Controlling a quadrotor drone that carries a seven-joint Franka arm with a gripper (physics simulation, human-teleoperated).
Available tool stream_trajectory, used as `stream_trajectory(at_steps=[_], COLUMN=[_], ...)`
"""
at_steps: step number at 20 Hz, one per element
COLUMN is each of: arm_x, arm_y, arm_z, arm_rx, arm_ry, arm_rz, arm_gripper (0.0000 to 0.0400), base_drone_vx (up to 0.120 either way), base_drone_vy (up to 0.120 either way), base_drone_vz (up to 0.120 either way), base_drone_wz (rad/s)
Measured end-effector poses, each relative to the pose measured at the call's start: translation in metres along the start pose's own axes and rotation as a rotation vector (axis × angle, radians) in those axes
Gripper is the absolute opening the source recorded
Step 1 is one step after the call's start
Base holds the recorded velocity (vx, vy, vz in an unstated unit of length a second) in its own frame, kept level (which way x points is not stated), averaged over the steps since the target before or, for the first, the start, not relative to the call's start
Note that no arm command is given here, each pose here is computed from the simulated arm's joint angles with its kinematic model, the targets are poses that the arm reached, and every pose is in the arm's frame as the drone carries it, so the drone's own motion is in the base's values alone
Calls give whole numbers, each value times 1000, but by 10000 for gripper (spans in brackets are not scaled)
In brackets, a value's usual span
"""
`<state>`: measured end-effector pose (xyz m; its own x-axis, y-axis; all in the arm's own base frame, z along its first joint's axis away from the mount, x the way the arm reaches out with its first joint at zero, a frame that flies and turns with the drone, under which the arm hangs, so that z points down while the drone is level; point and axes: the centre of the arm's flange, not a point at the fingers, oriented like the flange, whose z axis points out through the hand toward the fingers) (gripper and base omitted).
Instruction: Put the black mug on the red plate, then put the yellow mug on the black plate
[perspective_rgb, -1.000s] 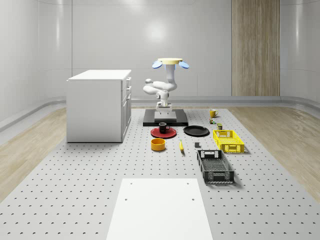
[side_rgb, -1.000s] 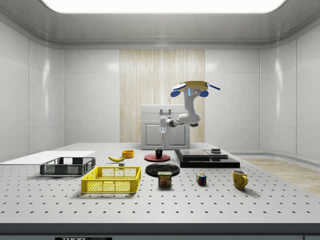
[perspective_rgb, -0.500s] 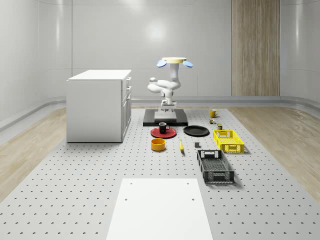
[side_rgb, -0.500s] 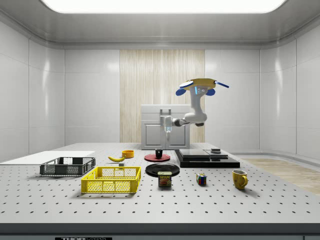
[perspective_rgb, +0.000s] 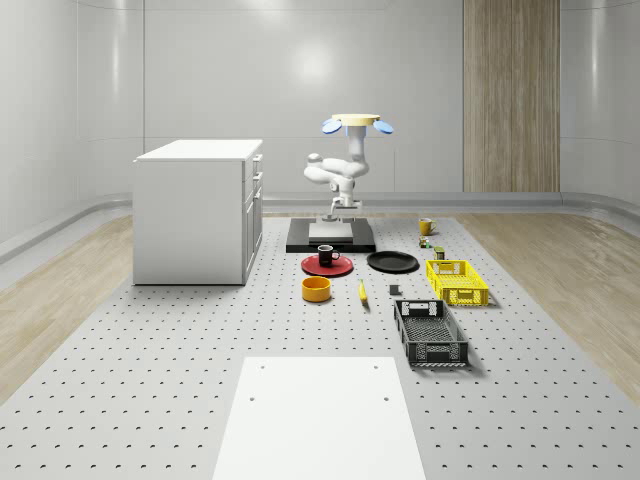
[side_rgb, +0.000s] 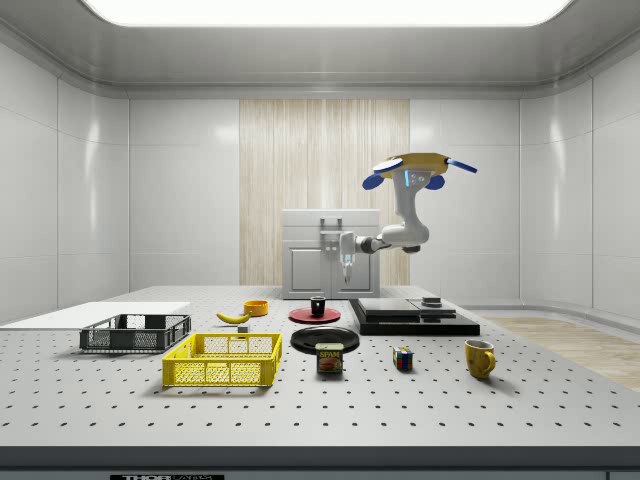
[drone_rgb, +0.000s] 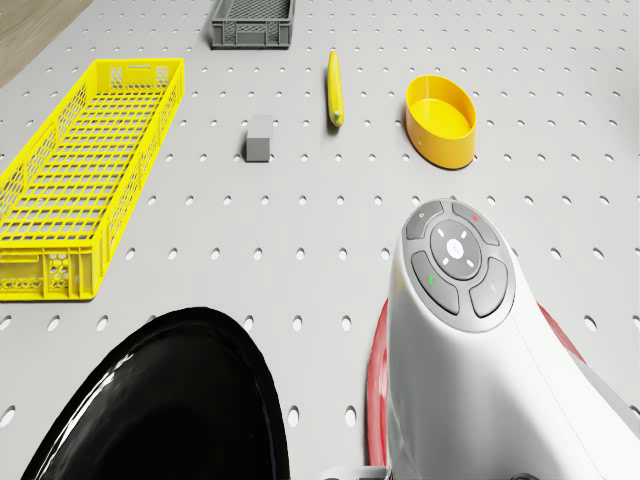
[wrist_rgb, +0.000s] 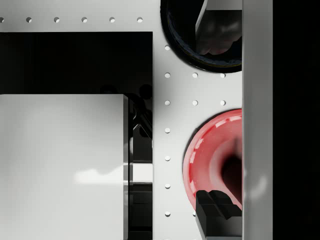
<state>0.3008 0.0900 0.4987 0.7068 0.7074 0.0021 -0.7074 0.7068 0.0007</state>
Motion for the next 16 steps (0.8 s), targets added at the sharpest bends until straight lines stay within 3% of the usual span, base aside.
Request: stream_trajectory(at_steps=[16], arm_x=[0], arm_y=[0], arm_z=[0], arm_rx=[0], arm_ry=[0], arm_rz=[0], arm_gripper=[400], base_drone_vx=[-120], base_drone_vy=[120], base_drone_vz=[0], base_drone_wz=[0])
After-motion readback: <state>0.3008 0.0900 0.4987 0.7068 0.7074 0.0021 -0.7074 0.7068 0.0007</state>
